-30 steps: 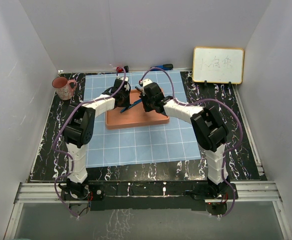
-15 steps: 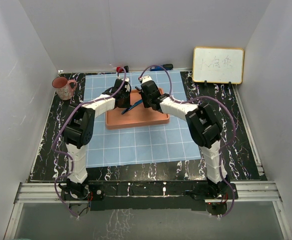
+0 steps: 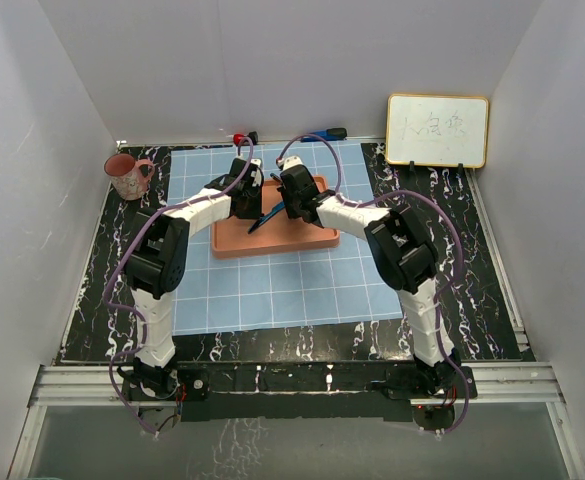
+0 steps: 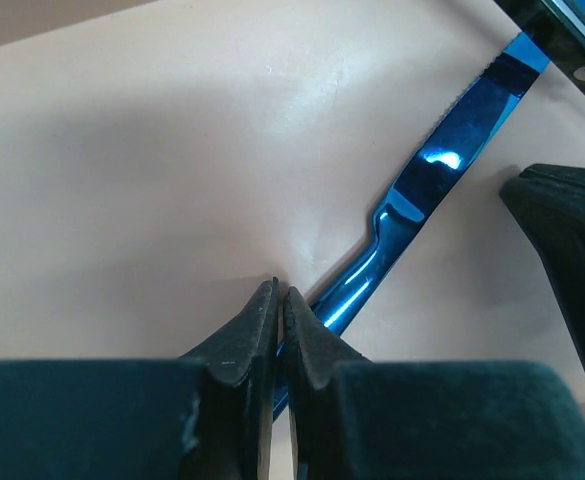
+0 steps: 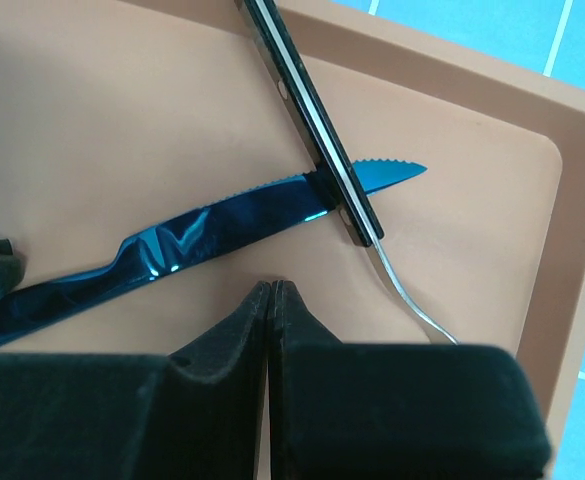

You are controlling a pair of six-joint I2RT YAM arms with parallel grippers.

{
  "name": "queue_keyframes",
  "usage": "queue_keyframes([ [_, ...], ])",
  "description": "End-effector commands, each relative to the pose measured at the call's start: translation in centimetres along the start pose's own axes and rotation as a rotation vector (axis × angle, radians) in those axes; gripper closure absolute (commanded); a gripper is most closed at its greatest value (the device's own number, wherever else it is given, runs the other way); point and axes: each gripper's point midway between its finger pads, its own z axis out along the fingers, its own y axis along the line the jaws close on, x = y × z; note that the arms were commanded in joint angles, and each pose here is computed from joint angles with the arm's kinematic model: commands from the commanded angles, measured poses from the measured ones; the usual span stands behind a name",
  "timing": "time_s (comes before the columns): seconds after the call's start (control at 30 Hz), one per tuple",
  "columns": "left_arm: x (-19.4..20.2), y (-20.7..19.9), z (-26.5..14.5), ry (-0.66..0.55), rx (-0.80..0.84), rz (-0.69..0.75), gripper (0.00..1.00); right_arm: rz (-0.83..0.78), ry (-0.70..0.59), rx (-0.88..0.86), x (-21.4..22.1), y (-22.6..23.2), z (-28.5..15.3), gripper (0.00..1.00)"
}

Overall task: Set the dinner table for one person
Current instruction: Adjust the knife on the napkin.

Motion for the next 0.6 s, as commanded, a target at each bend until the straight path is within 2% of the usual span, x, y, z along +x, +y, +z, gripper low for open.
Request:
queue_keyframes([
  [0.0, 4.0, -1.1, -1.0, 0.148, 0.054, 0.004, 0.95, 0.011, -0.068, 0.006, -1.9, -0.3, 1.2, 1.0],
  [0.27, 4.3, -3.0, -0.8, 0.157, 0.134, 0.0, 0.96, 0.021, -0.09, -0.018, -1.6, -0.2, 2.7, 1.0],
  [0.57, 4.8, -4.9, -0.6, 0.172, 0.192, 0.015, 0.96, 0.012, -0.116, -0.17, -2.4, 2.4, 4.6, 1.0],
])
